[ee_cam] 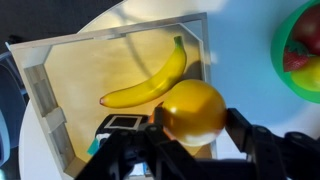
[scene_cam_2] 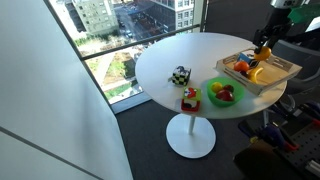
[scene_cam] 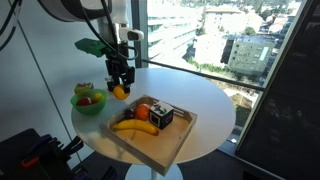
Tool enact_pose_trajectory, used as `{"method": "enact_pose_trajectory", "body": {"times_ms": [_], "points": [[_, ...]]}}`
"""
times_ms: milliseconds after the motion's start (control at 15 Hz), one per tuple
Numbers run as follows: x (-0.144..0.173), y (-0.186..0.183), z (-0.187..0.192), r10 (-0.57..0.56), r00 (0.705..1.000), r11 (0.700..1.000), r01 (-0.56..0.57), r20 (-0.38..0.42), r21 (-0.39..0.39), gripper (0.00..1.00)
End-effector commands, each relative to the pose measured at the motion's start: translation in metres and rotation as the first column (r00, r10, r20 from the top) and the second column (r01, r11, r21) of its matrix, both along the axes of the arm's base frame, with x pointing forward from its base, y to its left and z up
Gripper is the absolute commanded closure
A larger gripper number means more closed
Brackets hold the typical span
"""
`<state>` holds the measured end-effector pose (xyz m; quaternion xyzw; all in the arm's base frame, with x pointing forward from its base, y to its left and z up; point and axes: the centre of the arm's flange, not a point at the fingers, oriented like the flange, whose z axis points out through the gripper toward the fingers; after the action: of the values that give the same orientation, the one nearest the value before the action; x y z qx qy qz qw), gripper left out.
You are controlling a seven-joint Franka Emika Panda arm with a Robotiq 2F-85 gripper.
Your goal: Pick up the toy orange from the green bowl and put it in the tray
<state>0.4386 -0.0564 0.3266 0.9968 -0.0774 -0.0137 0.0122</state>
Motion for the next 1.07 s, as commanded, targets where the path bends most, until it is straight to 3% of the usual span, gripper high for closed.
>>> {"method": "enact_pose_trajectory", "body": {"times_ms": [0,467,867,933,1000], "points": [[-0.005,-0.025,-0.003,-0.023,1.0,1.0,0.023,-0.002,0.015,0.61],[-0.018,-0.066,-0.019,-0.093,0.996,0.996,0.093,-0.013,0.017,0.61],[-0.023,-0.071,-0.032,-0.067,0.998,0.998,0.067,-0.01,0.015,0.61],[-0.02,-0.068,-0.031,-0.09,0.996,0.996,0.091,-0.021,0.014,0.36],[-0.021,-0.068,-0.032,-0.088,0.996,0.996,0.088,-0.023,0.014,0.36]]}}
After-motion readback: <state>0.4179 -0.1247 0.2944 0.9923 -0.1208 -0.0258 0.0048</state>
